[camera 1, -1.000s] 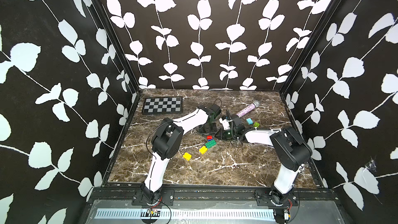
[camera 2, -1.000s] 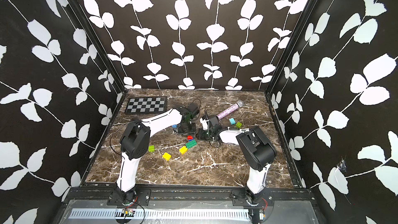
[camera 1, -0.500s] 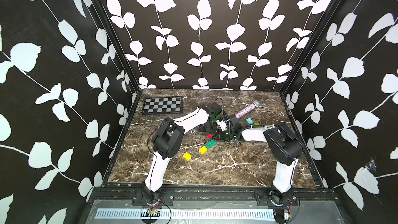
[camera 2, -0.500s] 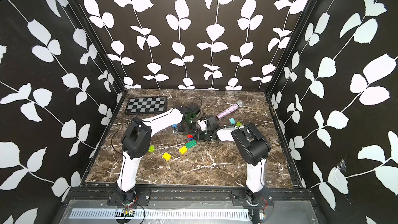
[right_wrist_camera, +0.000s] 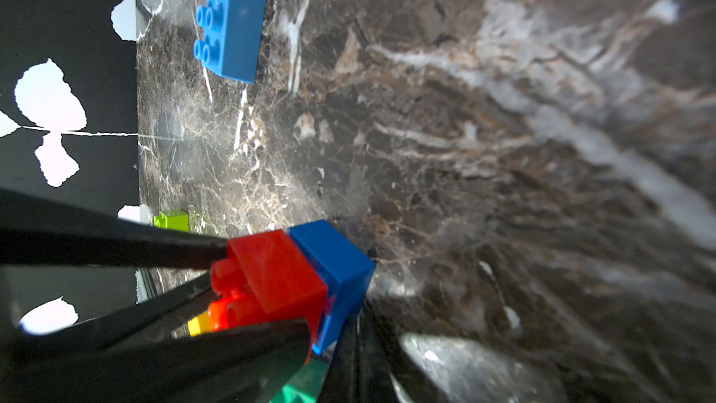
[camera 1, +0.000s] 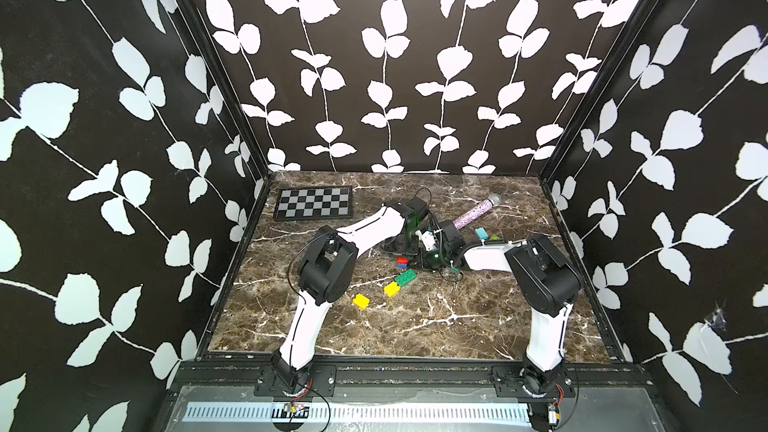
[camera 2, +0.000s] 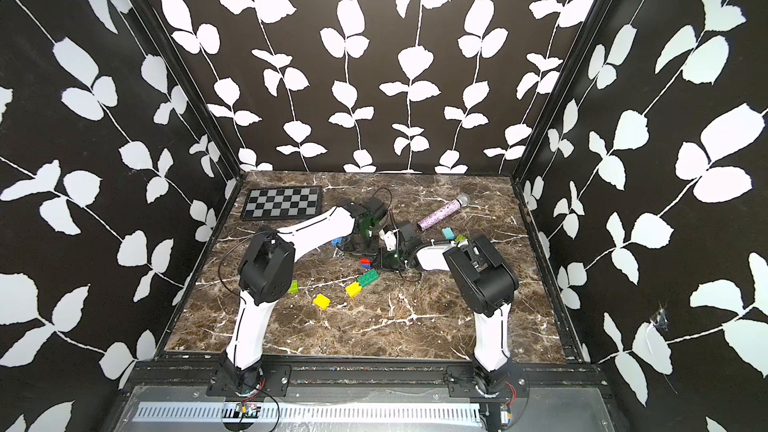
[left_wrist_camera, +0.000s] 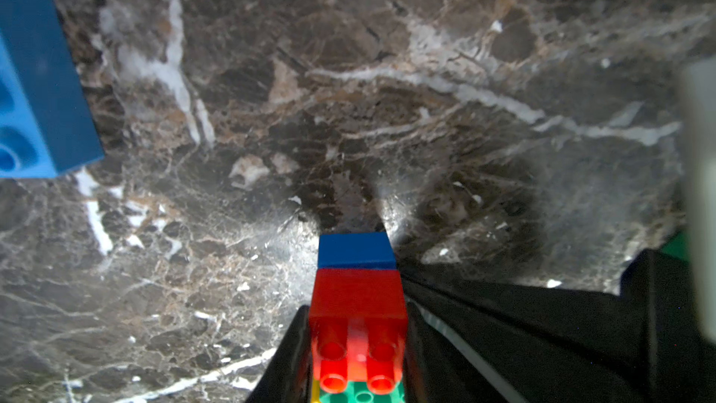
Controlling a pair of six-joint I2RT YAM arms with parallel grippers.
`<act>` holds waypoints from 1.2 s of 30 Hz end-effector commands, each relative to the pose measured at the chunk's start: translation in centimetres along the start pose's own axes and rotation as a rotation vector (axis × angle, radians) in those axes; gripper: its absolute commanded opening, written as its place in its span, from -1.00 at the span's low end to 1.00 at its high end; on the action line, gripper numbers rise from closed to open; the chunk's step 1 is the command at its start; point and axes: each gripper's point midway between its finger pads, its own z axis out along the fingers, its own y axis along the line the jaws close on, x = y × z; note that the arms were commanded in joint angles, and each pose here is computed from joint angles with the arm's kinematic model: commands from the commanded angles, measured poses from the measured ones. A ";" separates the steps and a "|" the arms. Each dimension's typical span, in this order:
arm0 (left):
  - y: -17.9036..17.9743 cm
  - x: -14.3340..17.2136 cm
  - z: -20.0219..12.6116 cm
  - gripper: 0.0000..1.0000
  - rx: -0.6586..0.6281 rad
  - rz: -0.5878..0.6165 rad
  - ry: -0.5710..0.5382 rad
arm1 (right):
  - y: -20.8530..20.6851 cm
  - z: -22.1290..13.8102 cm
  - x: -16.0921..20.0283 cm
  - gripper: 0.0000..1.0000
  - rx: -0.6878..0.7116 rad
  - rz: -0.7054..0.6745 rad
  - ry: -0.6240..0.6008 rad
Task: Assemble the letter h with lego
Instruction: Assemble the lego brick with the lego brick.
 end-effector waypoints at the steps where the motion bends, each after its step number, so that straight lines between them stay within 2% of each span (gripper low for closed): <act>1: 0.0 0.4 0.7 -1.00 -0.010 0.075 0.030 | -0.1 0.7 -0.1 -1.00 0.001 -0.005 0.010; 10: -0.4 0.7 2.4 -1.00 -0.007 0.174 0.073 | -0.4 0.6 -0.1 -1.00 0.020 -0.008 0.006; 13: 0.0 1.1 3.3 -1.00 -0.047 0.202 0.102 | -0.6 0.3 -0.2 -1.00 0.037 -0.011 -0.006; 21: 1.3 1.4 5.4 -1.00 -0.169 0.237 0.134 | -1.1 -2.3 -1.1 -1.00 0.143 -0.068 -0.109; 26: 0.6 1.8 6.6 -1.00 -0.201 0.271 0.159 | -1.2 -3.7 -1.6 -1.00 0.185 -0.089 -0.172; 32: 1.2 2.3 8.0 -1.00 -0.216 0.243 0.185 | -0.6 -5.6 -2.3 -1.00 0.192 -0.123 -0.250; 36: 2.4 2.6 7.3 -1.00 -0.133 0.117 0.162 | -0.3 -7.0 -2.5 -1.00 0.209 -0.144 -0.309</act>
